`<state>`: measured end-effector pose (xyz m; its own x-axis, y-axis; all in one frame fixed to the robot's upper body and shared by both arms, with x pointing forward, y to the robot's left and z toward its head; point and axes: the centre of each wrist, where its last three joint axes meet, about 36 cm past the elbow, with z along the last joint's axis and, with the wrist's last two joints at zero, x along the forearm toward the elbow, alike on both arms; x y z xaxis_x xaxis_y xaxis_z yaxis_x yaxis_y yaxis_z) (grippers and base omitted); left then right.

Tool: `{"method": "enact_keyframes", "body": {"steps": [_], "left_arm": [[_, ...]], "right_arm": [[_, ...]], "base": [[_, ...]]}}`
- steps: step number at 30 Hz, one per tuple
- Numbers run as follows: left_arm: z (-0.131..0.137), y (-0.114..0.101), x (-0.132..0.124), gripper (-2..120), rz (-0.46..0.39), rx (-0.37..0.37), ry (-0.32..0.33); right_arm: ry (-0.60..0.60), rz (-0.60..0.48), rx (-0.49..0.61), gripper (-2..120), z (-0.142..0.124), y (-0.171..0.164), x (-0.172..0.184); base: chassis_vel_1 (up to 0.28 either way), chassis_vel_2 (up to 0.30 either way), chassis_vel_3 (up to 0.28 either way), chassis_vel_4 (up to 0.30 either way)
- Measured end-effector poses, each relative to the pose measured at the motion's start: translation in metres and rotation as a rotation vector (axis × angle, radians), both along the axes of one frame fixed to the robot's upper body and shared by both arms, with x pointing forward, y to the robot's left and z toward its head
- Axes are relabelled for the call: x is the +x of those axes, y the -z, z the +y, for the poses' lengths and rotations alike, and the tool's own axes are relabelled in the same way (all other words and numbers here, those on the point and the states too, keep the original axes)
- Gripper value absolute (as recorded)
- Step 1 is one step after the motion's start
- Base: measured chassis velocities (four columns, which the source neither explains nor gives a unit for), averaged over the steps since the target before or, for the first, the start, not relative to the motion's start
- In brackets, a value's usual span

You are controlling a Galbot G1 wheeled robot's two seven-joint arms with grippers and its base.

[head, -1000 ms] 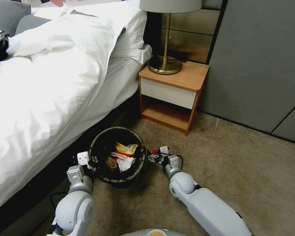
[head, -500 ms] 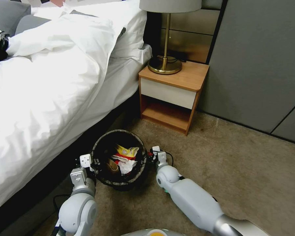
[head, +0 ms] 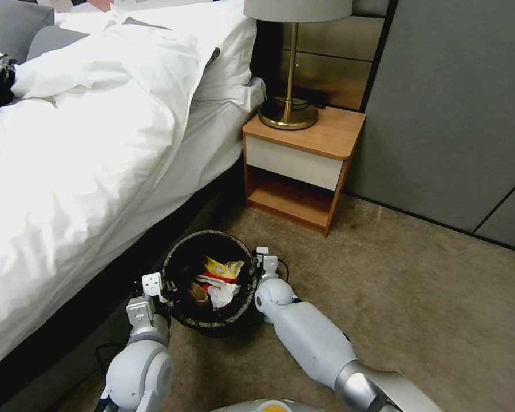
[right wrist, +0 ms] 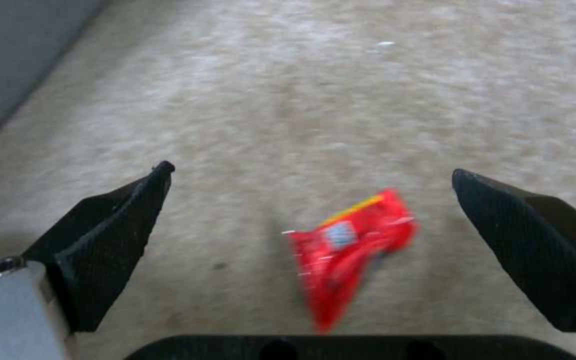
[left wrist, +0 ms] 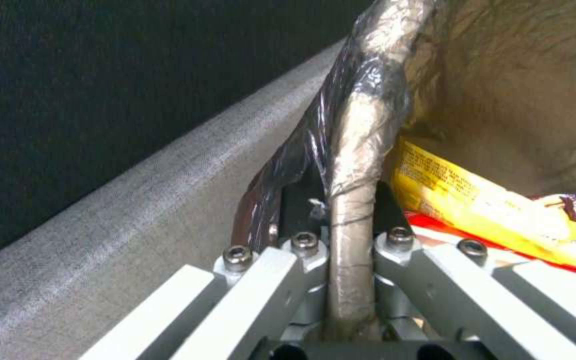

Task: Pick up the trash bin, then pick up the garbage from the floor and place it into the trash bin.

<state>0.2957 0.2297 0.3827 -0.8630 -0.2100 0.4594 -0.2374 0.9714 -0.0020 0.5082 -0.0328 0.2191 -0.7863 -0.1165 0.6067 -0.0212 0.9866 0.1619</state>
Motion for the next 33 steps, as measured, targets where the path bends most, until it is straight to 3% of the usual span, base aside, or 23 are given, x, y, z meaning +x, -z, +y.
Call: {"method": "enact_keyframes", "body": {"steps": [14,33], "left_arm": [[-0.004,0.005,0.0,0,0.007,0.004,0.006],[-0.008,0.006,-0.004,0,0.012,0.009,0.012]], "right_arm": [[0.182,0.045,-0.001,100,-0.038,0.008,0.012],[0.084,0.064,0.015,100,-0.026,0.017,-0.004]], "base": [[0.0,0.0,0.0,0.0],[0.0,0.0,0.0,0.0]]}}
